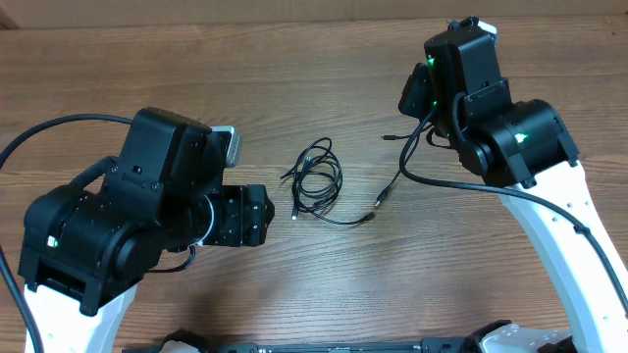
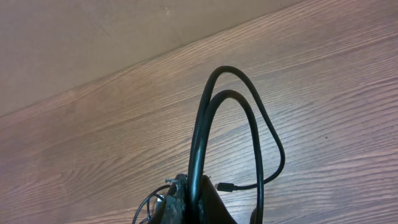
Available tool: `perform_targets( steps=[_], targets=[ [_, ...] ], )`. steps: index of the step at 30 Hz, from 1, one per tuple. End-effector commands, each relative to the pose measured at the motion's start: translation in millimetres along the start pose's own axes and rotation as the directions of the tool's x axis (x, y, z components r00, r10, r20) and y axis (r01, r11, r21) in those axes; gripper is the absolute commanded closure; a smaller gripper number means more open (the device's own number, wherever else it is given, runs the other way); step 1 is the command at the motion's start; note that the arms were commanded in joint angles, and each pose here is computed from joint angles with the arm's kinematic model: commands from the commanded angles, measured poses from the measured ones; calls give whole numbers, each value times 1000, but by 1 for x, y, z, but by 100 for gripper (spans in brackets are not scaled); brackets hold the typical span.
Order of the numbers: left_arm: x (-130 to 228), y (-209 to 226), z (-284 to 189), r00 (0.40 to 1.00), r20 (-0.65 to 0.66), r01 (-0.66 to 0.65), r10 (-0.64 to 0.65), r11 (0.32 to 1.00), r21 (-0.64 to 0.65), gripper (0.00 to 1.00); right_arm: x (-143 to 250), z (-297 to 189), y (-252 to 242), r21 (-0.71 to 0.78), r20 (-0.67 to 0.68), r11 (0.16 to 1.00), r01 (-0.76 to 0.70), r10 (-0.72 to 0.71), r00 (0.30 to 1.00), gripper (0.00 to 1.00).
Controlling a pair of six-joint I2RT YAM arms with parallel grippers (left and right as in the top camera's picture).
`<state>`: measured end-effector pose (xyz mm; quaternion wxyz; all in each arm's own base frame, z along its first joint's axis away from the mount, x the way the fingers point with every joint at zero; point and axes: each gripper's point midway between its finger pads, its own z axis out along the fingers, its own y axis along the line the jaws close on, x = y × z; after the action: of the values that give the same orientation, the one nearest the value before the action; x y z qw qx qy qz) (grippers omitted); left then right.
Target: Untangle cables
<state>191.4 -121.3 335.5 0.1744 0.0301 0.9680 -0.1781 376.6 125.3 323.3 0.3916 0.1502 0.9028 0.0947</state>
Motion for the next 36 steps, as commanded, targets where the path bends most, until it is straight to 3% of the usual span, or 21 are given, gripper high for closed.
perform_targets(
  steps=[1,6,9,22,29,36],
  targets=[
    [3,5,8,1000,-24,-6,5,1000,-26,12,-9,-9,5,-25,35,1000,-3,4,999,96],
    [5,10,17,998,-56,-2,-1,998,-55,9,-13,-13,3,-30,48,1000,-9,10,999,96],
    [4,10,19,998,-63,-1,-3,998,-57,0,-14,-17,-6,-12,45,1000,-18,19,999,96],
    [3,10,22,998,-68,1,-5,998,-60,1,-39,-53,-53,33,128,993,-110,105,986,96],
    [3,10,22,998,-68,1,-5,998,-60,1,-42,-57,-90,118,128,980,-161,145,981,96],
    [3,10,22,998,-68,1,-5,998,-60,1,-43,-57,-96,133,132,976,-173,155,979,96]
  ],
)
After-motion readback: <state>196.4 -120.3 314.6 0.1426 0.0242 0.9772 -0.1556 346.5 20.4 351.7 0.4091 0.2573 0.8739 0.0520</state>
